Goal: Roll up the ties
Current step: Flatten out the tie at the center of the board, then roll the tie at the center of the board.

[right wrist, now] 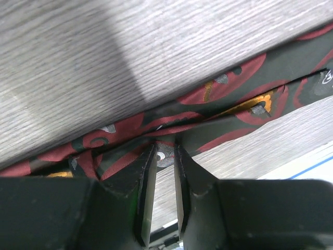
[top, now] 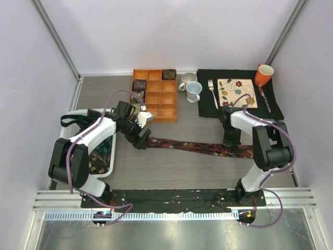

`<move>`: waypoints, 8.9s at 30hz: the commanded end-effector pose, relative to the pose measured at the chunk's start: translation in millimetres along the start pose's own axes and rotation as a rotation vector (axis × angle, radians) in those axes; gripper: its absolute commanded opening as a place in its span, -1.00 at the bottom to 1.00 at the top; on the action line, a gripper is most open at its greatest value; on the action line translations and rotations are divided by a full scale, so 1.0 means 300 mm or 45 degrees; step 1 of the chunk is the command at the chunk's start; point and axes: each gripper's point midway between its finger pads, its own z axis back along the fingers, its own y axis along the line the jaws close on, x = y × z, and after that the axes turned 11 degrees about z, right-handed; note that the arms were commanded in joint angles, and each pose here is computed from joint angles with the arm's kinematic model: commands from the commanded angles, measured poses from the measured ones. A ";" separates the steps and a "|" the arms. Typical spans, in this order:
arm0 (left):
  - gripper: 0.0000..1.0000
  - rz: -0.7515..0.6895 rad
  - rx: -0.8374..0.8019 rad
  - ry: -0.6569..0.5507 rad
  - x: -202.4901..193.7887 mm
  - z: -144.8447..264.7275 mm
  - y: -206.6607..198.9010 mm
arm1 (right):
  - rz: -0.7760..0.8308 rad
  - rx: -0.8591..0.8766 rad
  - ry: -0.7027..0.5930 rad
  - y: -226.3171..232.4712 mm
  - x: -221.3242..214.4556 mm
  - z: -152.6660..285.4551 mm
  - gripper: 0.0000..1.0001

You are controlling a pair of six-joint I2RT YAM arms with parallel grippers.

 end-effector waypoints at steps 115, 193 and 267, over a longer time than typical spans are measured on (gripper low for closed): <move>0.92 -0.479 -0.054 -0.187 0.216 0.250 -0.030 | 0.371 -0.339 -0.158 -0.085 0.220 0.109 -0.41; 0.04 -0.940 -0.144 0.266 0.154 -0.422 -0.325 | -0.066 0.770 -1.340 -0.007 0.436 0.851 0.36; 0.84 -0.923 -0.151 0.094 0.159 -0.352 -0.325 | 0.286 1.095 -0.632 0.517 0.314 0.499 -0.11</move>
